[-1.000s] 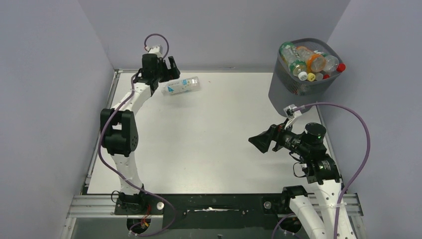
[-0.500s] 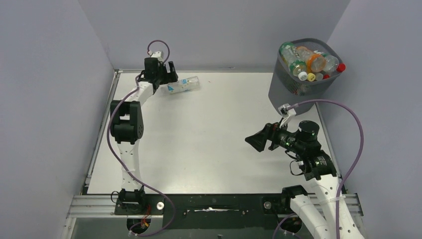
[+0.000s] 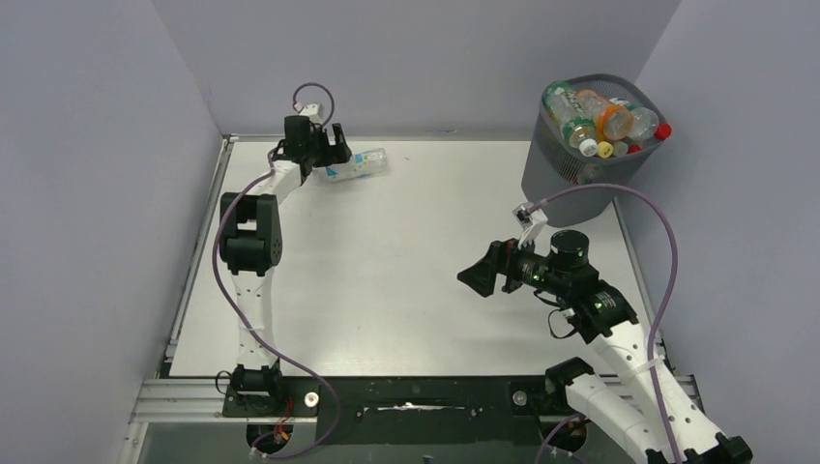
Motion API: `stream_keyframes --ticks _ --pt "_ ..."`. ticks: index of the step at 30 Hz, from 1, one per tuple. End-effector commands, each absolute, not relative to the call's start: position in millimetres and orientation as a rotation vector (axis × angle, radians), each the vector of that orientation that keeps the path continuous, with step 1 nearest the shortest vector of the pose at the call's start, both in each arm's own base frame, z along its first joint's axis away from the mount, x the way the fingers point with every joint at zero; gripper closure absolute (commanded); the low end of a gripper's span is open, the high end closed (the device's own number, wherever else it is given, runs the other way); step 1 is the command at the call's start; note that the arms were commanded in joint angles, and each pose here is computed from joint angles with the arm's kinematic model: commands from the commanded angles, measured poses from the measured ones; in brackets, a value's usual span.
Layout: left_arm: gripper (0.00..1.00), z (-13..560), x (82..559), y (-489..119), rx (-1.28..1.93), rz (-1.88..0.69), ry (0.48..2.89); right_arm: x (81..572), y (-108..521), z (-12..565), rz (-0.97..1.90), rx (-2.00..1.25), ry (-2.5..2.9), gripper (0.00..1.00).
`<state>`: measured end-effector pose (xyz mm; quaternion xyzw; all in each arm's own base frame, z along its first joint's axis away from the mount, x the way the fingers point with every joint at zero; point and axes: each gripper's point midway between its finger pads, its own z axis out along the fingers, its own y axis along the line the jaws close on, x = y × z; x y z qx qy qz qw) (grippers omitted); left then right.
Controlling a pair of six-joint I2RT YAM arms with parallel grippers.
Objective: Put the plastic bottles in the bin
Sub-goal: Pick up the plastic bottle at the center of the board.
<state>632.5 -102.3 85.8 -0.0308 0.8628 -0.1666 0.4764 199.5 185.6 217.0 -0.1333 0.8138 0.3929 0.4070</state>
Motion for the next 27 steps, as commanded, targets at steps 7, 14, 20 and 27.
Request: stream_keyframes --ticks 7,14,20,27 --pt "0.11 108 635 -131 -0.011 -0.499 2.021 201 211 221 0.964 -0.366 2.007 0.02" --pt "0.11 110 611 -153 0.003 -0.532 2.031 199 216 218 0.962 -0.381 2.004 0.02" --pt "0.11 107 592 -171 0.049 -0.52 2.058 196 217 219 0.963 -0.392 1.997 0.02" --pt "0.11 115 575 -183 0.084 -0.5 2.059 196 218 220 0.965 -0.394 1.99 0.02"
